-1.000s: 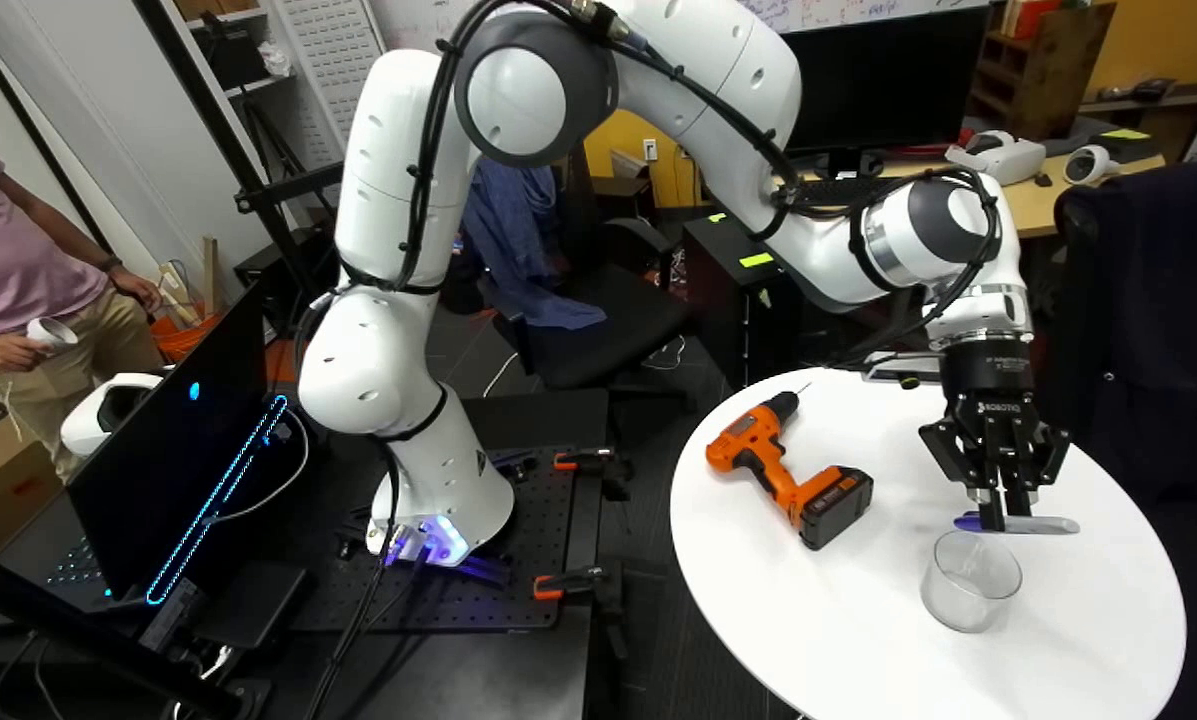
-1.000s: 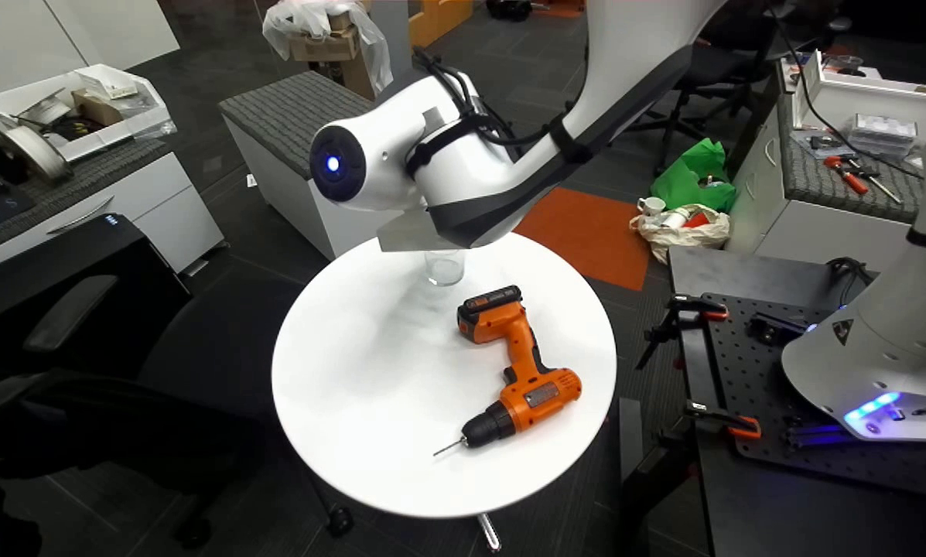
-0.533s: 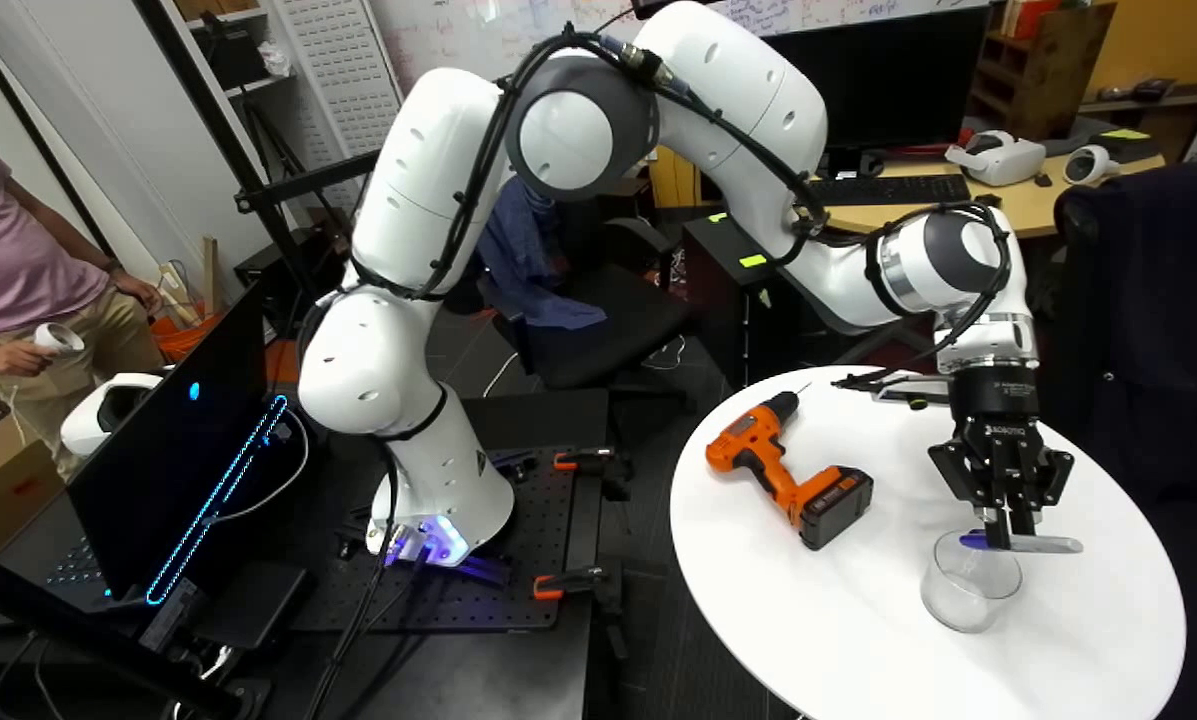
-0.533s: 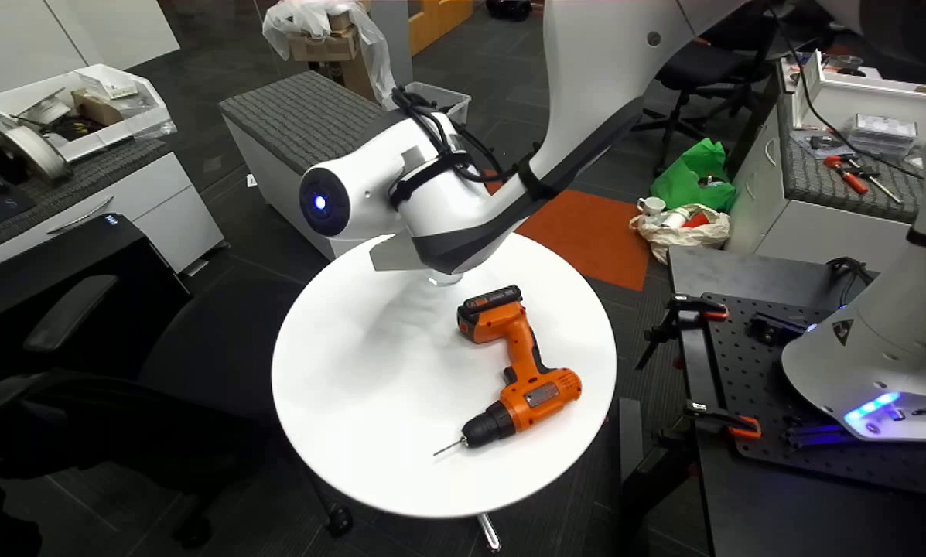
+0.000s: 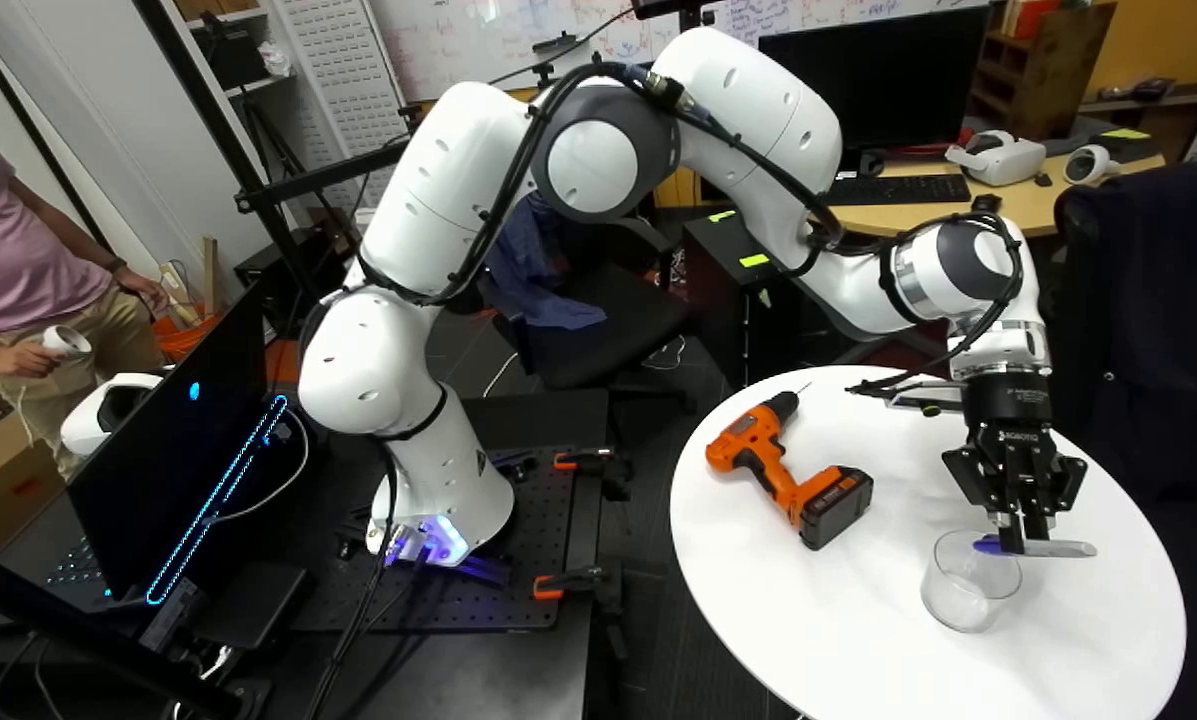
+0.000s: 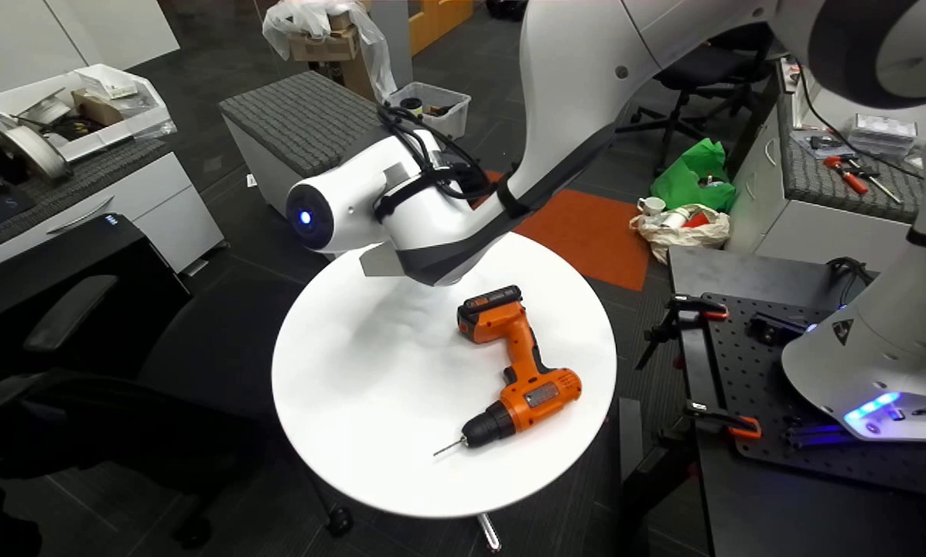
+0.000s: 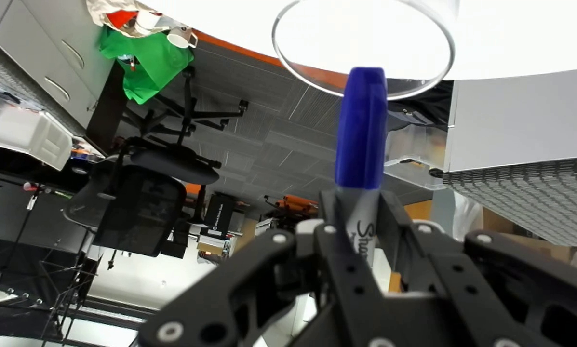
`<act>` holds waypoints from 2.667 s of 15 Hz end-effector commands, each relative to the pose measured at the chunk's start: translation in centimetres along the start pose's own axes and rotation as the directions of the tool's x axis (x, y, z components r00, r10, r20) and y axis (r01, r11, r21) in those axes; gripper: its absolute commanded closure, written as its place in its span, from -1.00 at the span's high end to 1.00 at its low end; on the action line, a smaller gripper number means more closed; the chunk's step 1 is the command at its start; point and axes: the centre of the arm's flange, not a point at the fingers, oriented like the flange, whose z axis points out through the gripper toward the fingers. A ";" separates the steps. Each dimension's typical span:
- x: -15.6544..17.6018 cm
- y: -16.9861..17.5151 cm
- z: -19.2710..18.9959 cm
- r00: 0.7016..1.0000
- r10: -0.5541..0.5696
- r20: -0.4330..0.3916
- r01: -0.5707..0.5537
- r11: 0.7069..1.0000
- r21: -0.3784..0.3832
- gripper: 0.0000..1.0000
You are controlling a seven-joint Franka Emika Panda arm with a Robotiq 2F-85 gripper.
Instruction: Put the pen inside the glass cup, remove the pen from the glass cup
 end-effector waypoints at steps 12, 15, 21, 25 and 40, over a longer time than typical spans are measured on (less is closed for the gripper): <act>-2.2 -2.2 0.9 1.000 -0.011 0.028 0.013 0.997 -0.070 -0.88; -2.4 -2.2 1.1 0.999 -0.013 0.036 0.016 0.997 -0.075 0.13; -1.9 -1.8 0.7 0.999 0.004 0.047 -0.001 0.997 -0.074 0.98; -0.9 -0.8 0.0 0.997 0.035 0.062 -0.031 0.998 -0.059 1.00; 4.5 3.0 -4.6 0.982 0.085 0.169 -0.099 0.992 0.076 1.00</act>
